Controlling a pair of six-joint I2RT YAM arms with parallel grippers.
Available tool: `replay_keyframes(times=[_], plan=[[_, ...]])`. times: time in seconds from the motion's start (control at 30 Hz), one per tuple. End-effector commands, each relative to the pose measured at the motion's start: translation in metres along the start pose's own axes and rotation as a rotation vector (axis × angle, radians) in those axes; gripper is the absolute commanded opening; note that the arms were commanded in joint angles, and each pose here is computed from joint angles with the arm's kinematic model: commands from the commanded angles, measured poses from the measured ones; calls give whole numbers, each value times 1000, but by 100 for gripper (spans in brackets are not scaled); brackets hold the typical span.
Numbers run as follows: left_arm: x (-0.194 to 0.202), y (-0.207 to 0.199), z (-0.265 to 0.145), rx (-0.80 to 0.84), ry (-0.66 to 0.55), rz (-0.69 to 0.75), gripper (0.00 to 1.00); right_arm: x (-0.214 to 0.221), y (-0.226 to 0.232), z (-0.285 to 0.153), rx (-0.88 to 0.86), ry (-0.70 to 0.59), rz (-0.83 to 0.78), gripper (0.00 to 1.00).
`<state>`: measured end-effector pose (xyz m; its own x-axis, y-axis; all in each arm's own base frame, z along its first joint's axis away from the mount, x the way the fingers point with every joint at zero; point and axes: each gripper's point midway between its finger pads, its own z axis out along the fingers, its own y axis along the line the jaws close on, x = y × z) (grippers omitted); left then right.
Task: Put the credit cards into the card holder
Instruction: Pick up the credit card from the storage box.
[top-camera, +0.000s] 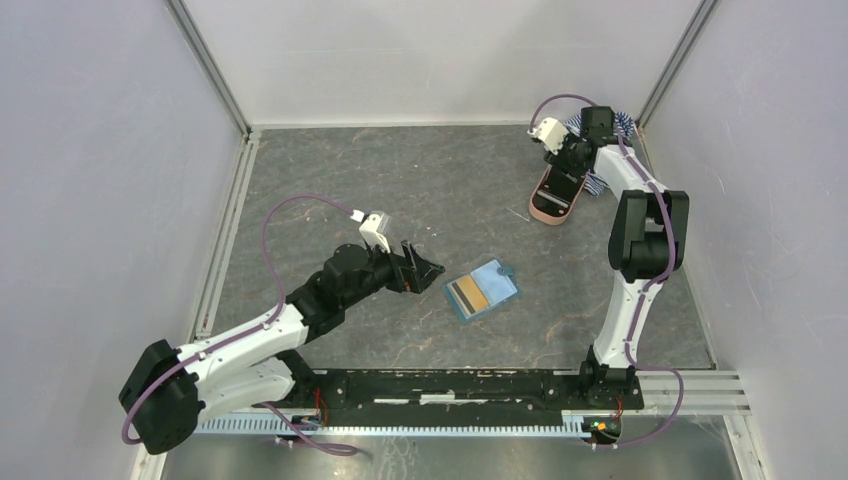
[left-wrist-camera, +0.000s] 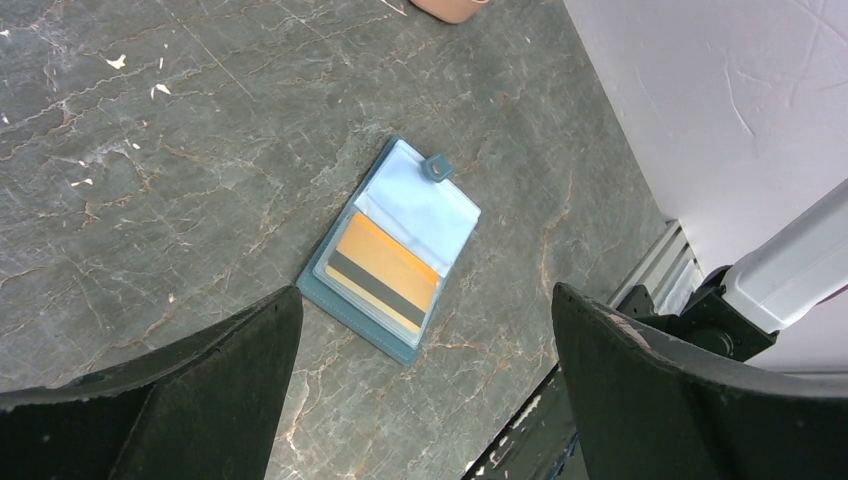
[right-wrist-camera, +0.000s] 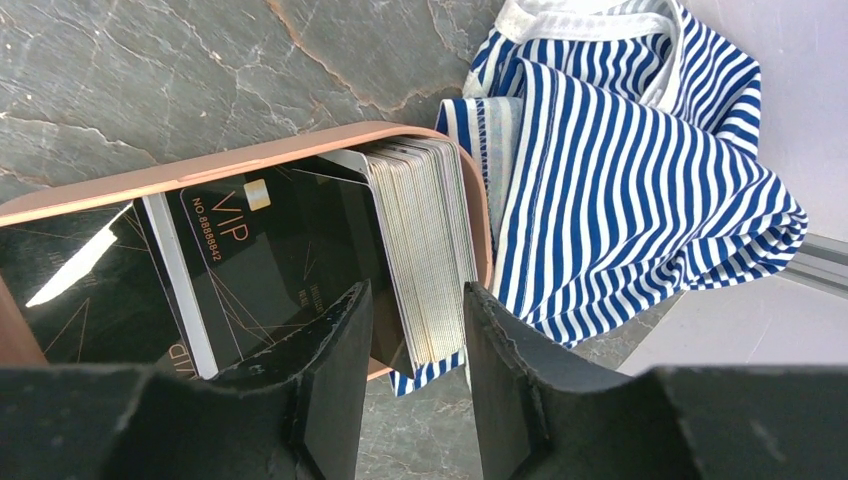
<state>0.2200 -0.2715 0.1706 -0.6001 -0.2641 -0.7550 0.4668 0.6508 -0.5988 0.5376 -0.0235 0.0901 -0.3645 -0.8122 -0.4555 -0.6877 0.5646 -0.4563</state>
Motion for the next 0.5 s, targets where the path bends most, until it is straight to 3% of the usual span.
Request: replay_keyframes(times=[0.0, 0.17, 0.47], plan=[[-10, -7, 2, 22, -37, -45, 100, -3, -14, 4, 31, -2, -24, 44], [-9, -6, 3, 19, -32, -44, 100, -2, -10, 7, 23, -5, -18, 44], [-8, -6, 3, 22, -32, -45, 100, 5, -9, 9, 31, 23, -26, 26]])
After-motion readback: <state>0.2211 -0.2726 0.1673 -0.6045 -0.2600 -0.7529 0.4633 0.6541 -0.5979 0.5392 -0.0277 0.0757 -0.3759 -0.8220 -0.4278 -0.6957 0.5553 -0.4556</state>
